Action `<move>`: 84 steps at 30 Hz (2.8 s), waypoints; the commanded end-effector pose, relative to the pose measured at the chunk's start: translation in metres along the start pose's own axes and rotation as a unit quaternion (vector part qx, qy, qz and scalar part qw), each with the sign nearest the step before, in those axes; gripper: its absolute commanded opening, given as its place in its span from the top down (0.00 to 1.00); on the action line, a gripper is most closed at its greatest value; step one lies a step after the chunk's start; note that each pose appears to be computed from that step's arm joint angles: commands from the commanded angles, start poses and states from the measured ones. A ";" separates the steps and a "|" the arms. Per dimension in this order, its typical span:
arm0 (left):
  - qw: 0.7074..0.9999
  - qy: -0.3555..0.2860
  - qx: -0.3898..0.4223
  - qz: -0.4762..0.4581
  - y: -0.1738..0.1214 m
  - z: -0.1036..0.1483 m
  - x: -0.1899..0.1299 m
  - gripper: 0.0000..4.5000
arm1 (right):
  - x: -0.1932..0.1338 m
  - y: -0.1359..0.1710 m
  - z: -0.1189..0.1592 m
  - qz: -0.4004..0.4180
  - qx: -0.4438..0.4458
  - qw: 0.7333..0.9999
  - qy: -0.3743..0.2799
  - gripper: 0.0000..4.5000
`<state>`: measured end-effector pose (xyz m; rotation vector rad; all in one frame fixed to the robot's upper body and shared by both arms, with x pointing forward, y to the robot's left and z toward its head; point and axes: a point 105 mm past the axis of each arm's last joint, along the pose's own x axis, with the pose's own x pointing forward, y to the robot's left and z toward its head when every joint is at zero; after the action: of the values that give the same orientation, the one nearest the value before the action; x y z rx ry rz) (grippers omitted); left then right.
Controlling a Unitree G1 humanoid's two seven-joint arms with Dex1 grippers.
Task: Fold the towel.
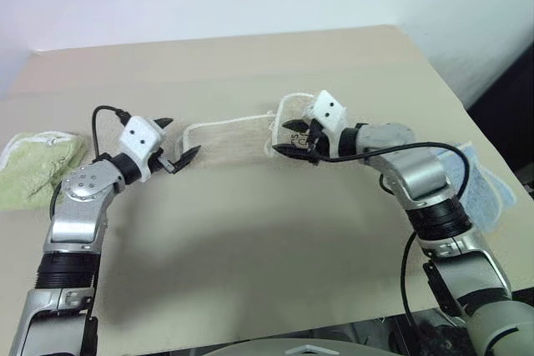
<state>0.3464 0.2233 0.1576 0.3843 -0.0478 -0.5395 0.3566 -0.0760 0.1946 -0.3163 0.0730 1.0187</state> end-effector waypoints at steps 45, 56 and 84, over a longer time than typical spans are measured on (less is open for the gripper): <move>0.691 0.071 -0.698 0.174 -0.065 -0.022 0.047 0.00 | -0.021 -0.024 0.034 -0.052 -0.090 0.989 -0.102 0.99; 0.693 0.041 -0.692 0.196 -0.048 -0.022 0.043 0.57 | -0.045 0.014 -0.005 0.012 -0.043 0.998 -0.041 1.00; 0.988 0.035 -0.087 -0.121 -0.106 0.046 0.076 0.99 | -0.051 0.001 -0.028 -0.062 -0.022 0.998 -0.013 1.00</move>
<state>0.3513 0.0903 0.1519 0.1486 0.1535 -0.7486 0.3331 -0.1286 0.1701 -0.3308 0.0534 0.9037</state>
